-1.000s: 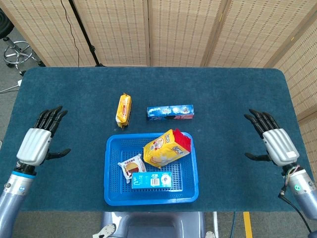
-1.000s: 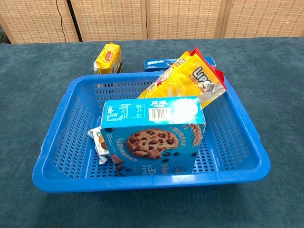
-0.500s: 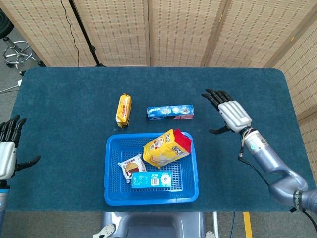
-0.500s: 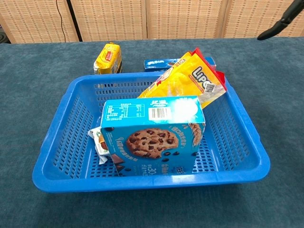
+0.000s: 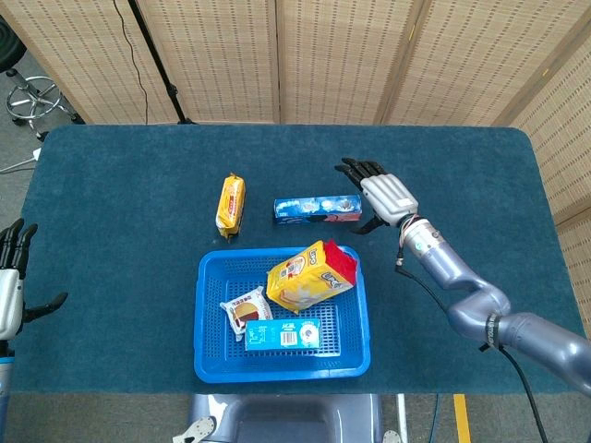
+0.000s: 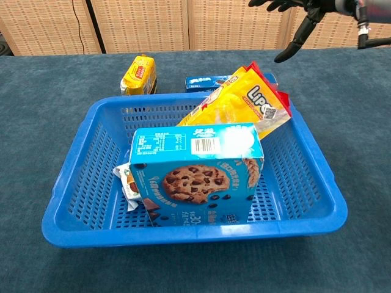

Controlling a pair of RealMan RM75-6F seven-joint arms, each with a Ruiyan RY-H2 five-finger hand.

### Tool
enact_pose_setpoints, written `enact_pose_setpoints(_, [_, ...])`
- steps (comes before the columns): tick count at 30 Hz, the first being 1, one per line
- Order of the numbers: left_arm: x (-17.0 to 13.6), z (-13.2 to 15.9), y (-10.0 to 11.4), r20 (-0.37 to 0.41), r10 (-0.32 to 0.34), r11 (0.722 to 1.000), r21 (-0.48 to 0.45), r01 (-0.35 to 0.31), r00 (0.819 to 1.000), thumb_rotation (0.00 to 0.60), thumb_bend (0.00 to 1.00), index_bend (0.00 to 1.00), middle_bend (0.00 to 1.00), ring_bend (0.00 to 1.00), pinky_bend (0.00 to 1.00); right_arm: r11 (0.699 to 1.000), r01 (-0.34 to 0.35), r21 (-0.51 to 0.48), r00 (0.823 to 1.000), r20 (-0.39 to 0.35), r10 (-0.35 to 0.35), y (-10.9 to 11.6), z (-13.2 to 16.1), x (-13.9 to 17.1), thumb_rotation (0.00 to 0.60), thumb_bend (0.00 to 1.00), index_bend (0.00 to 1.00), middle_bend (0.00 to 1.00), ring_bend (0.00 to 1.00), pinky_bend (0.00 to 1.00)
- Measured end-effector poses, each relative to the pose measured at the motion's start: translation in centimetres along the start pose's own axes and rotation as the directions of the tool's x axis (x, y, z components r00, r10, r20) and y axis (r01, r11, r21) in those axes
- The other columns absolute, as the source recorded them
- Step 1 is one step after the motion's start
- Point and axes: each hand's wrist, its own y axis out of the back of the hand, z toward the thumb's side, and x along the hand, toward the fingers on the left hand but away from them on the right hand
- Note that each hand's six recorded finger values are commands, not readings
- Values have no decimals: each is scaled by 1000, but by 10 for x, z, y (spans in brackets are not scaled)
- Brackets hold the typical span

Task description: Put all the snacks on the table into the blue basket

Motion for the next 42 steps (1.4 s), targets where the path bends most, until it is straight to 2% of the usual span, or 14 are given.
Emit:
enact_pose_setpoints(11, [2, -7, 0, -26, -5, 1000, -5, 5, 1000, 600, 0, 0, 0, 0, 0, 999, -45, -4, 996, 78, 45, -44, -8, -50, 600, 0, 0, 0, 0, 0])
enact_pose_setpoints(21, [9, -13, -4, -56, -18, 1000, -2, 18, 998, 600, 0, 0, 0, 0, 0, 992, -122, -43, 985, 116, 126, -87, -8, -66, 600, 0, 0, 0, 0, 4])
enact_pose_setpoints(24, [11, -14, -5, -65, -19, 1000, -3, 19, 998, 600, 0, 0, 0, 0, 0, 990, -136, -32, 981, 135, 139, -96, -12, -69, 600, 0, 0, 9, 1, 53])
enact_pose_setpoints(27, [13, -17, -6, -76, -20, 1000, -4, 20, 997, 600, 0, 0, 0, 0, 0, 989, -145, -23, 977, 157, 147, -103, -16, -72, 600, 0, 65, 153, 85, 195])
enact_pose_setpoints(29, [15, -18, -7, -84, -22, 1000, -2, 22, 996, 600, 0, 0, 0, 0, 0, 990, -140, -20, 975, 171, 142, -107, -18, -74, 600, 0, 181, 305, 220, 323])
enact_pose_setpoints(31, [16, -19, -9, -90, -24, 1000, -1, 24, 996, 600, 0, 0, 0, 0, 0, 991, -133, -15, 974, 184, 133, -109, -21, -76, 600, 11, 267, 407, 309, 407])
enact_pose_setpoints(34, [17, -20, -10, -97, -27, 1000, 3, 27, 995, 600, 0, 0, 0, 0, 0, 992, -123, -11, 972, 199, 123, -113, -21, -79, 600, 131, 437, 561, 432, 529])
enact_pose_setpoints(36, [19, -20, -11, -102, -27, 1000, 4, 28, 994, 600, 0, 0, 0, 0, 0, 993, -115, -18, 973, 202, 116, -115, -20, -81, 600, 185, 490, 598, 466, 570])
enact_pose_setpoints(42, [22, -20, -15, -106, -39, 999, 2, 39, 994, 600, 0, 0, 0, 0, 0, 997, -58, -42, 982, 176, 64, -107, -14, -84, 600, 234, 502, 610, 474, 582])
